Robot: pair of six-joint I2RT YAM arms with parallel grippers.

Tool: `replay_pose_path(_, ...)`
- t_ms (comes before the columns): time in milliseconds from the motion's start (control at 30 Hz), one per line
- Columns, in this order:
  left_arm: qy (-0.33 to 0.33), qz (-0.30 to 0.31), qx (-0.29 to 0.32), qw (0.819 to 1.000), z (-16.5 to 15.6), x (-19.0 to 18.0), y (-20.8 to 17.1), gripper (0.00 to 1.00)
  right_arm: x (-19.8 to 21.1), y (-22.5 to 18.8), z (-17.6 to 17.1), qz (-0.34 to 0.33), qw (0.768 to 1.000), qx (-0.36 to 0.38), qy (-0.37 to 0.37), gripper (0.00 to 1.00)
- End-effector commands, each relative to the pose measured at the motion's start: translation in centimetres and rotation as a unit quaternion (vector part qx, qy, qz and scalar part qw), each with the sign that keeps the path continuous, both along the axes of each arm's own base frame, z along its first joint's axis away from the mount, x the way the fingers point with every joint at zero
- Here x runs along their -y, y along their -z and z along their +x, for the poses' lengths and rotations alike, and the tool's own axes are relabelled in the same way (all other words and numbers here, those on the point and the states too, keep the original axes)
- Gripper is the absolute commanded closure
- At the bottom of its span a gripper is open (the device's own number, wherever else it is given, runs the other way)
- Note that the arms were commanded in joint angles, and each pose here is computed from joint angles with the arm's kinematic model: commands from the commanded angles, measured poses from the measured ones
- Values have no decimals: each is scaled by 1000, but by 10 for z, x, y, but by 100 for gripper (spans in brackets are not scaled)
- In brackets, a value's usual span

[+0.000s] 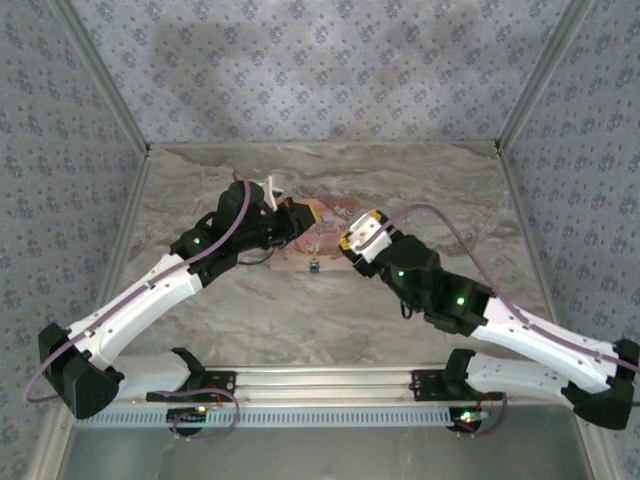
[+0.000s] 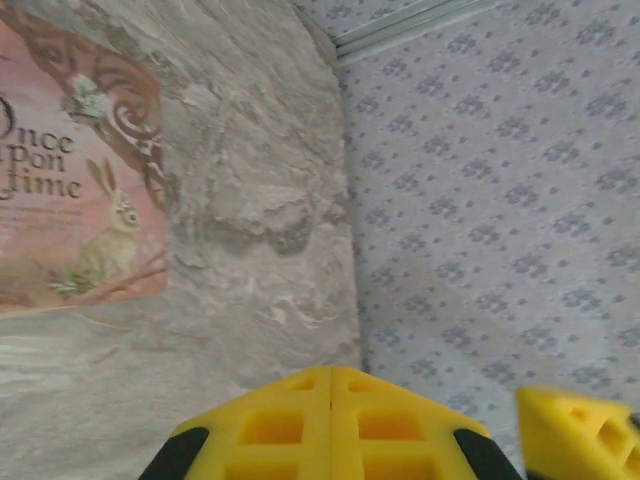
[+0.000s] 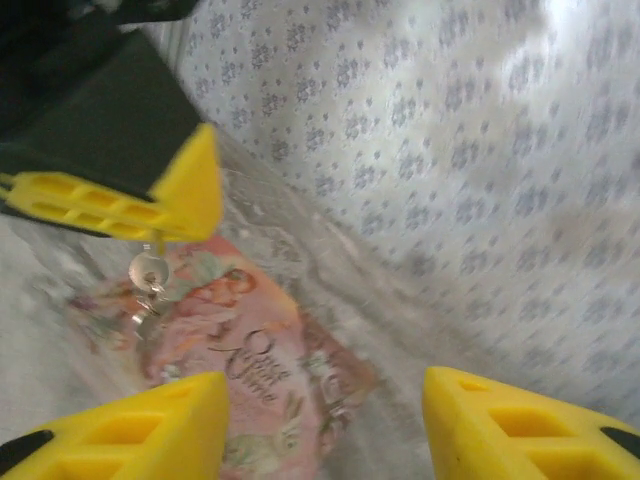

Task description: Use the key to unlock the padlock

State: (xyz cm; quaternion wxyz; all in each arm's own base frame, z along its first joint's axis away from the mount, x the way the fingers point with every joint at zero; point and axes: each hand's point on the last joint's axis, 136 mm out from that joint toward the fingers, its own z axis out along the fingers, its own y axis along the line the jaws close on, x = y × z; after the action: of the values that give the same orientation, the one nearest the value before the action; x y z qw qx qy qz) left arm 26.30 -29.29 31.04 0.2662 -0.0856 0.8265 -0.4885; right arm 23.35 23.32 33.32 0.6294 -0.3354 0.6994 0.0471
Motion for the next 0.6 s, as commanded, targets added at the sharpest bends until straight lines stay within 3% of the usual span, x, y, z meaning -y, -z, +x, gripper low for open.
replay_pose_path(0,1,34,78,996,3,-12,-24,100,9,8,-8,132,982,-137,-1,41)
replay_pose_path(133,12,26,117,993,3,-8,-29,100,14,13,-3,253,939,-232,-19,42)
replay_pose_path(233,20,14,142,990,2,-3,-35,100,12,11,4,349,892,-283,-56,45)
replay_pose_path(400,33,-2,190,981,-7,8,-50,100,4,-3,16,446,824,-329,-119,49)
replay_pose_path(567,34,-40,230,972,-13,15,-66,100,-7,-19,16,501,780,-332,-174,44)
